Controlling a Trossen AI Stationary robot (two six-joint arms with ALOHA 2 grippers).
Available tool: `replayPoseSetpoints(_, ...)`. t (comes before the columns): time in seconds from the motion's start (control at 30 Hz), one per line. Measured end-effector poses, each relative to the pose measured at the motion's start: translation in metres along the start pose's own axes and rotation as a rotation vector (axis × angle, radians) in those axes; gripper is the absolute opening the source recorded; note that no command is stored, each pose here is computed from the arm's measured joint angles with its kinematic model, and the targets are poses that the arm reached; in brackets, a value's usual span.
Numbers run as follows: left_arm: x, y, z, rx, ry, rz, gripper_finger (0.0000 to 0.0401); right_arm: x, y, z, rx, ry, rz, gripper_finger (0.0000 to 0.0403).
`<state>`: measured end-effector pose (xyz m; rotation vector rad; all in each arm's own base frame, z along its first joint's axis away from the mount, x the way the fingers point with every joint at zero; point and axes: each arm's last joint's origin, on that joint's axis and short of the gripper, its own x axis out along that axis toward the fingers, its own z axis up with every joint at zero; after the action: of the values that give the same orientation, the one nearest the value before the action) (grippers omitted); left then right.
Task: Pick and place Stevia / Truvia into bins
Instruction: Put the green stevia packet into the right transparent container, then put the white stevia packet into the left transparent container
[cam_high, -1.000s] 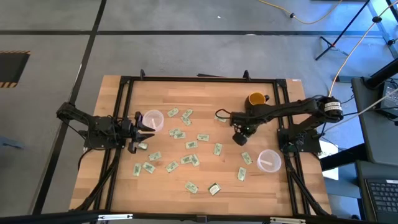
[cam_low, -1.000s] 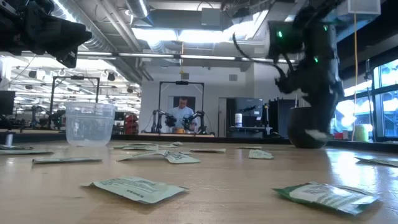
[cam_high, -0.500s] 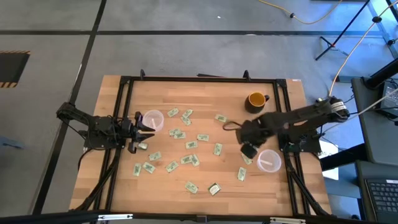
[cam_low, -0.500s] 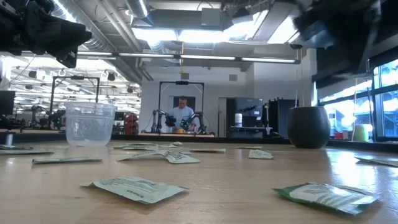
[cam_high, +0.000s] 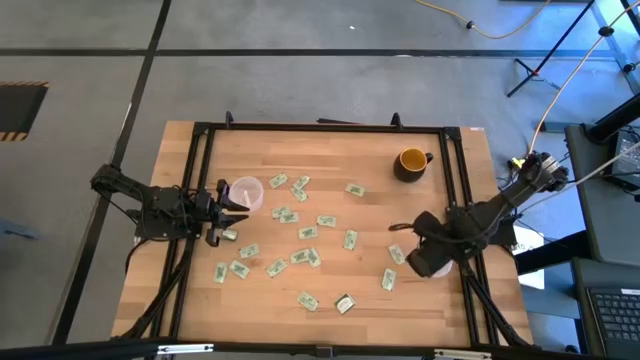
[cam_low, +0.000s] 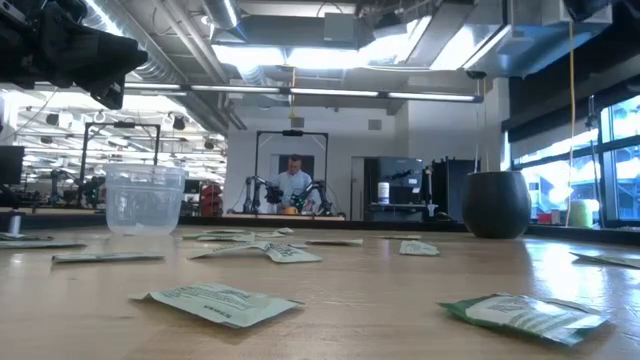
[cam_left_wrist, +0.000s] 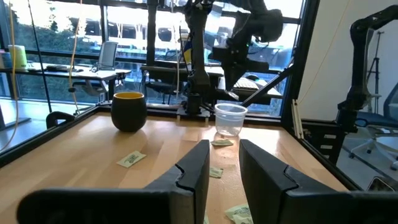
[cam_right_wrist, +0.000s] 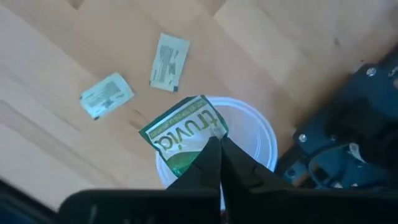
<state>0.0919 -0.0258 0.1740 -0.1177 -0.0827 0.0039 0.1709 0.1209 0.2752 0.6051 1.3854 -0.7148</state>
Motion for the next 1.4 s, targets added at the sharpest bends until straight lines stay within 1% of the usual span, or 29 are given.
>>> replayPoseSetpoints(0.07, 0.0, 0.0, 0.0, 0.0, 0.0, 0.0, 0.0082, 0.01, -0.001, -0.004, 0.019, 0.008, -0.018, 0.0)
replayPoseSetpoints(0.2, 0.0, 0.0, 0.0, -0.007, 0.0, 0.0, 0.0082, 0.036, -0.01, -0.013, 0.067, 0.078, -0.103, 0.0)
replayPoseSetpoints(0.27, 0.0, 0.0, 0.0, -0.008, 0.0, 0.001, 0.0082, 0.046, -0.014, -0.016, 0.07, 0.109, -0.137, 0.0)
replayPoseSetpoints(0.33, 0.0, 0.0, 0.0, -0.008, 0.0, 0.0, 0.0082, 0.055, -0.014, -0.017, 0.07, 0.129, -0.126, 0.0)
replayPoseSetpoints(0.5, 0.0, 0.0, 0.0, -0.008, 0.0, 0.0, 0.0082, 0.07, -0.011, -0.019, 0.07, 0.13, -0.042, 0.0)
replayPoseSetpoints(0.63, 0.0, 0.0, 0.0, -0.008, 0.0, 0.001, 0.0082, 0.075, -0.013, -0.019, 0.068, 0.131, -0.043, 0.0001)
replayPoseSetpoints(0.77, 0.0, 0.0, 0.0, -0.008, 0.0, 0.001, 0.0082, 0.076, -0.013, -0.019, 0.067, 0.131, -0.049, 0.0013)
replayPoseSetpoints(0.93, 0.0, 0.0, 0.0, -0.008, 0.0, 0.001, 0.0082, 0.074, -0.013, -0.019, 0.067, 0.131, -0.048, 0.005)
replayPoseSetpoints(1.03, 0.0, 0.0, 0.0, -0.008, 0.0, 0.001, 0.0082, 0.066, -0.008, -0.018, 0.071, 0.13, -0.02, 0.0077)
replayPoseSetpoints(1.13, 0.0, 0.0, 0.0, -0.008, 0.0, 0.001, 0.0082, 0.052, -0.004, -0.016, 0.069, 0.11, -0.003, 0.0094)
replayPoseSetpoints(1.23, 0.0, 0.0, 0.0, -0.008, 0.0, 0.001, 0.0082, 0.035, -0.002, -0.011, 0.069, 0.015, -0.001, 0.01)
replayPoseSetpoints(1.4, 0.0, 0.0, 0.0, -0.008, 0.0, 0.001, 0.0082, 0.005, 0.006, -0.002, 0.075, -0.202, 0.087, 0.0101)
